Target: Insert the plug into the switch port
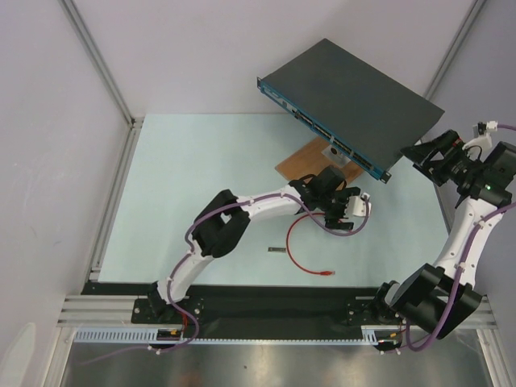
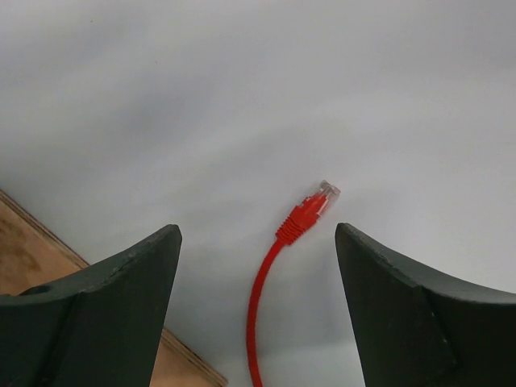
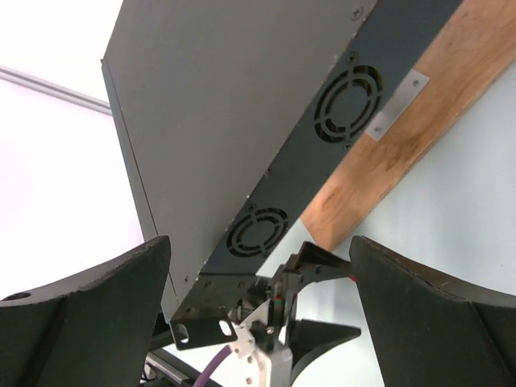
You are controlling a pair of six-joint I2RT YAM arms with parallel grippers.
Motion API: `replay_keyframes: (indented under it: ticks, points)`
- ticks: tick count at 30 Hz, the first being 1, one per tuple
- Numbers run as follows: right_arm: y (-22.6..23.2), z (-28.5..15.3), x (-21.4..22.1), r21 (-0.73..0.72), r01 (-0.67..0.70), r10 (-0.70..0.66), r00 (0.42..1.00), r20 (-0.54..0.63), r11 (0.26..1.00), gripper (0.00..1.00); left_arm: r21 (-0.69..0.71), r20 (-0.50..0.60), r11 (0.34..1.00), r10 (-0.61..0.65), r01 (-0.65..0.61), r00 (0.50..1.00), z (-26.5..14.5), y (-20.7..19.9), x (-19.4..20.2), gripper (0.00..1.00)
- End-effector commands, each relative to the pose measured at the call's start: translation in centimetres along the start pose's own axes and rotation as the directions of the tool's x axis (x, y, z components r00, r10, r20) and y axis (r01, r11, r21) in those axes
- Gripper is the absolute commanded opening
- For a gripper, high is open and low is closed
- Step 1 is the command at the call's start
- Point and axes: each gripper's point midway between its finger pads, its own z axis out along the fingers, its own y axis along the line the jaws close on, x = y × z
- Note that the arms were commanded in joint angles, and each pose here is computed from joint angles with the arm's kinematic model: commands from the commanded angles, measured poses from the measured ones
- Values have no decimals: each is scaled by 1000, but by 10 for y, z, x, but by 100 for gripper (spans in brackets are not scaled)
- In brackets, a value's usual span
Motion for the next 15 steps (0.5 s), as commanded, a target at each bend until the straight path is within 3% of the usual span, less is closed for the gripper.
replay_keyframes:
  ticks: [1, 9, 15]
  points:
    - [13, -11, -10, -1, 78, -78, 997, 27, 997, 100, 62, 47, 994, 87, -90, 995, 6, -1, -25, 83]
    - [12, -17, -15, 6, 84, -85, 996, 37, 996, 100, 211, -80, 967, 164, -144, 983, 8, -36, 3, 78]
    - [10, -16, -16, 3, 74, -74, 997, 36, 997, 99, 231, -147, 963, 173, -137, 974, 15, -38, 14, 79]
